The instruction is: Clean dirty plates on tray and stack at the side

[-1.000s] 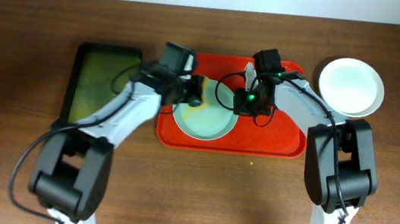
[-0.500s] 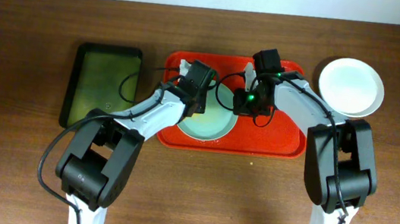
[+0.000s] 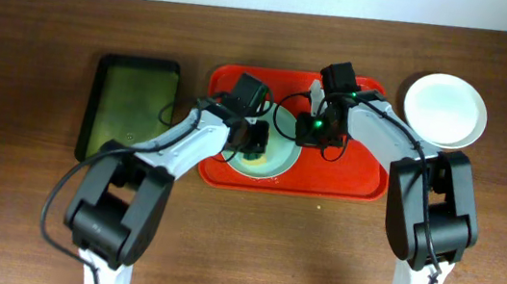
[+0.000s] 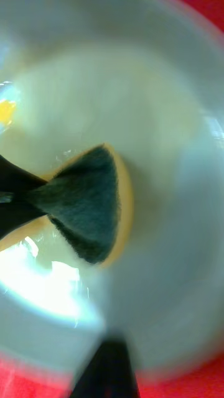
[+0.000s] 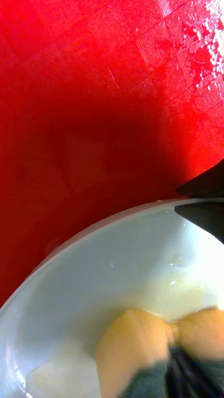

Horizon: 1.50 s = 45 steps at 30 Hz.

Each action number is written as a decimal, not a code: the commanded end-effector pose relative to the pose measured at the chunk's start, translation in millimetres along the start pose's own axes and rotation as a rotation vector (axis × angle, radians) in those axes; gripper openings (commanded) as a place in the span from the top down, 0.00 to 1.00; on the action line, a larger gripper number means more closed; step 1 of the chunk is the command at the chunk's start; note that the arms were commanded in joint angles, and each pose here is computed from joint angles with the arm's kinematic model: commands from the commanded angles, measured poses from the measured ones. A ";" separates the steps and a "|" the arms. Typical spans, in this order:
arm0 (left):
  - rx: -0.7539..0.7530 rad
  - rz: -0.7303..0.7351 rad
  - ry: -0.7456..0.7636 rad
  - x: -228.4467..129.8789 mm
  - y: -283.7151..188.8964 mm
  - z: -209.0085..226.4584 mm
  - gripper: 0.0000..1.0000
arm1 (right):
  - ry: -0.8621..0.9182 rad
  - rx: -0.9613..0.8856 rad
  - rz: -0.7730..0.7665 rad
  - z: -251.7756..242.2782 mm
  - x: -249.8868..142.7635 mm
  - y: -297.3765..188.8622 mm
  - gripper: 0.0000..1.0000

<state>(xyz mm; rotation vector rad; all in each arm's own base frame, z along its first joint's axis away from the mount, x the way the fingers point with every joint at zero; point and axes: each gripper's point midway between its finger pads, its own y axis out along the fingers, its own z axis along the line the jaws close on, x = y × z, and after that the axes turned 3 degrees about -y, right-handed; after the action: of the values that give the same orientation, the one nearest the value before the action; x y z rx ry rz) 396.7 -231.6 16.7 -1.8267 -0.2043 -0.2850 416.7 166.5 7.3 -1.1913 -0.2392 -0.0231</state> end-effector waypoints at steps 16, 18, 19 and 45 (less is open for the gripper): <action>0.371 -0.371 -0.076 78.1 -130.9 71.3 1.00 | 0.012 -0.035 0.039 -10.2 -10.4 9.7 0.95; 0.287 -0.359 -0.140 84.2 -141.8 86.6 1.00 | 0.012 -0.035 0.039 -10.2 -10.4 9.7 0.95; 0.293 -0.344 -0.190 85.3 -144.3 109.6 1.00 | 0.012 -0.035 0.039 -10.2 -10.4 9.7 0.95; 0.364 -0.343 -0.451 71.0 -165.3 231.1 0.01 | -0.072 -0.448 -0.058 -2.4 57.4 -119.4 0.96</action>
<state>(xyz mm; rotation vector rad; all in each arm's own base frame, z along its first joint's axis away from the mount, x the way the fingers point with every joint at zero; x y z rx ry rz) 434.9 33.0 79.8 -1.4623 -0.7411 0.0289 439.2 133.9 86.9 -1.4758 -0.2264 -0.0225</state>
